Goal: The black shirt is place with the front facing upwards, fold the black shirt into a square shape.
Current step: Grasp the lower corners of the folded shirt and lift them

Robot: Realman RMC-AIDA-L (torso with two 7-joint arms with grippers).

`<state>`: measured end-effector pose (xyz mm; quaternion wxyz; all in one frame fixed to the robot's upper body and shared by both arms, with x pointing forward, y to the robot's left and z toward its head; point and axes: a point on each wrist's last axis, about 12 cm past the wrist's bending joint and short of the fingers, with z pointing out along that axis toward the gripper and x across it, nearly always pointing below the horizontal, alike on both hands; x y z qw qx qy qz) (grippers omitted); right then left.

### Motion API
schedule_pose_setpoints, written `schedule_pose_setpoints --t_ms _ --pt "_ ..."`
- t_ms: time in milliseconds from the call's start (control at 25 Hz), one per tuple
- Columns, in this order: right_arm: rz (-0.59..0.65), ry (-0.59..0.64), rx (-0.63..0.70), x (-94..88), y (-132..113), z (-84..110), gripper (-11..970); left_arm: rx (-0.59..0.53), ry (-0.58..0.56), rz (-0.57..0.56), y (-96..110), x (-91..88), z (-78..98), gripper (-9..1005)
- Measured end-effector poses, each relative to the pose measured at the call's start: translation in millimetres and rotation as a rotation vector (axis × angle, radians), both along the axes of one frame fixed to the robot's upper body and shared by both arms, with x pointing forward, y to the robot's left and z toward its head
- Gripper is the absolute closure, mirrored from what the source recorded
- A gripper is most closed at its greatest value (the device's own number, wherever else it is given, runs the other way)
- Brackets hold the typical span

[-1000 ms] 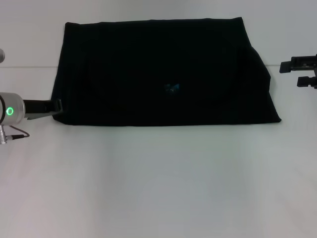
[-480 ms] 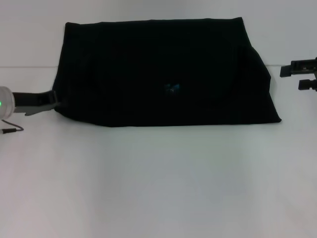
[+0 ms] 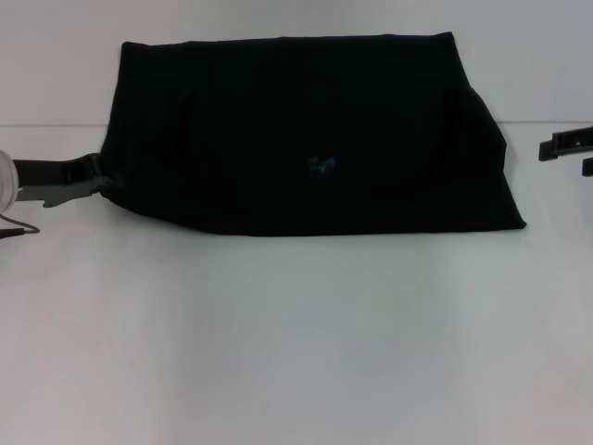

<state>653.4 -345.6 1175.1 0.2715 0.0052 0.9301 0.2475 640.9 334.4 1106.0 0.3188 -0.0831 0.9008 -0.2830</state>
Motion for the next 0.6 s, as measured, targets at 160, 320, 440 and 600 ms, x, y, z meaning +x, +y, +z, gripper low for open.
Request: schedule_pose_setpoints --t_ms 160,320,440,600 --pt "0.005 0.0 -0.057 1.3 7.9 -13.4 89 0.001 -0.004 0.007 -0.1 0.6 -0.2 939" --pt "0.007 0.01 -0.088 1.7 19.2 -31.8 92 0.001 -0.008 0.015 -1.0 1.2 -0.9 939" --pt "0.003 0.018 -0.12 3.1 25.5 -43.0 93 0.002 -0.012 0.019 -1.9 2.4 -0.4 939" --pt "-0.008 0.008 -0.136 4.5 32.6 -51.0 95 0.005 -0.017 0.019 -3.6 4.3 0.7 939"
